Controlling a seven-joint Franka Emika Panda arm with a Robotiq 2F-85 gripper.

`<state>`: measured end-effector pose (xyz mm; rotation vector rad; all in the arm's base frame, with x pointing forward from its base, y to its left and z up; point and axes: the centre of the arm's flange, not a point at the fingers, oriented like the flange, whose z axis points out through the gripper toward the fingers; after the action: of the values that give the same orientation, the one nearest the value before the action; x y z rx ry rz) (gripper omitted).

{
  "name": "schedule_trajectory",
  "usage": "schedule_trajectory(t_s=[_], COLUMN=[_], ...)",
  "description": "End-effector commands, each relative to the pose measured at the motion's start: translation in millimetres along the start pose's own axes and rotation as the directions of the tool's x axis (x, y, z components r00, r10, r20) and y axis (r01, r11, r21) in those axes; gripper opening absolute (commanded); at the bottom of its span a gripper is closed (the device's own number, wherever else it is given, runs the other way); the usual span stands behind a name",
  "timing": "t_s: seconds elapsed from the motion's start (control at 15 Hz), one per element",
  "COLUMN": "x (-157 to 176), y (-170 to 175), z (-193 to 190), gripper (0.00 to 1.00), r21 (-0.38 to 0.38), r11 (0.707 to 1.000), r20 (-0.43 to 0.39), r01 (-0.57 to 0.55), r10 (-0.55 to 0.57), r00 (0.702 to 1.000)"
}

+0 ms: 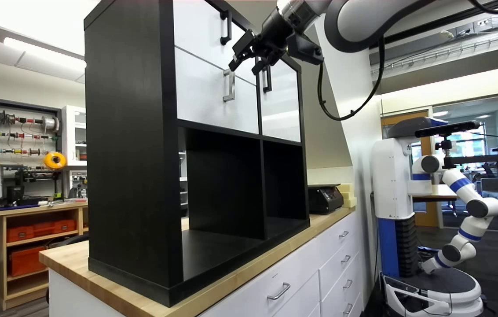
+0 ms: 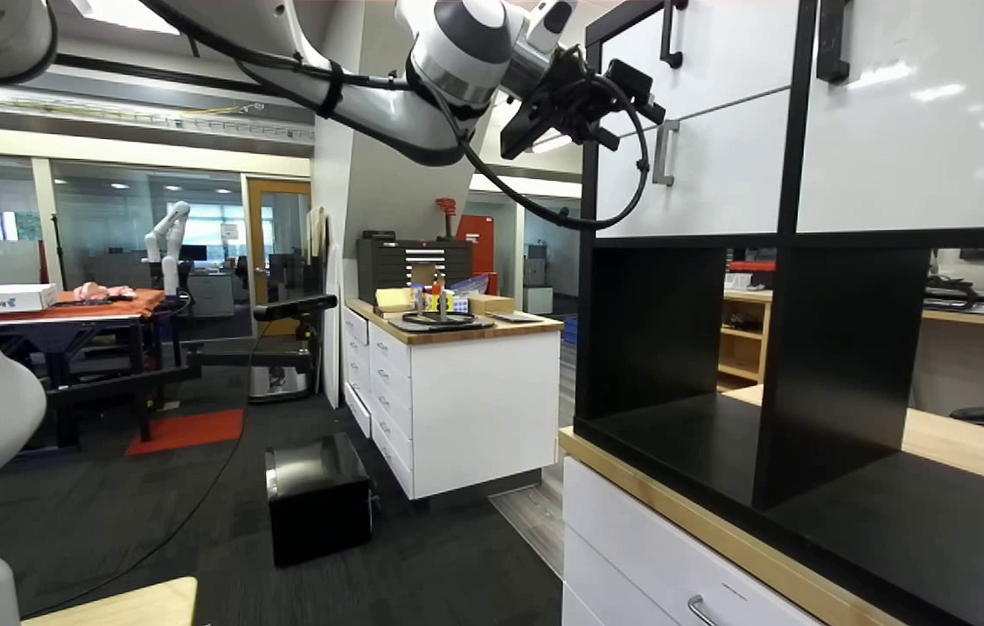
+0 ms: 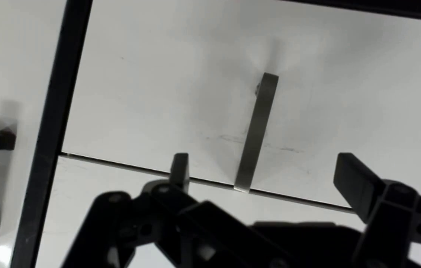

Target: Open the bottom drawer on the left side of the cabinet

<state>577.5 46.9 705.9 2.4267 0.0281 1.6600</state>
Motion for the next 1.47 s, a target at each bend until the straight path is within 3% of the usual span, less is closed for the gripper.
schedule_trajectory(t_s=[0.0,0.4,0.47,0.6,1.07,1.27,1.4], x=[8.9,0.3,-0.5,-1.3,4.3,4.4,4.4], y=[-2.2,0.2,0.4,-1.4,-4.8,-0.9,-3.2], z=[17.3,41.4,43.7,46.9,41.1,39.5,38.0], gripper=[1.00,1.00,0.75,0.67,0.19,0.02,0.04], r21=[-0.004,0.004,0.007,0.016,0.050,0.040,0.047], r11=[1.000,1.000,1.000,1.000,0.999,0.999,0.999], r20=[-0.059,-0.055,-0.056,-0.068,-0.120,-0.120,-0.124], r01=[-0.010,-0.023,-0.024,-0.016,-0.005,-0.007,-0.013], r10=[0.010,0.024,0.024,0.017,0.011,0.012,0.018], r00=[0.998,0.998,0.998,0.998,0.993,0.993,0.992])
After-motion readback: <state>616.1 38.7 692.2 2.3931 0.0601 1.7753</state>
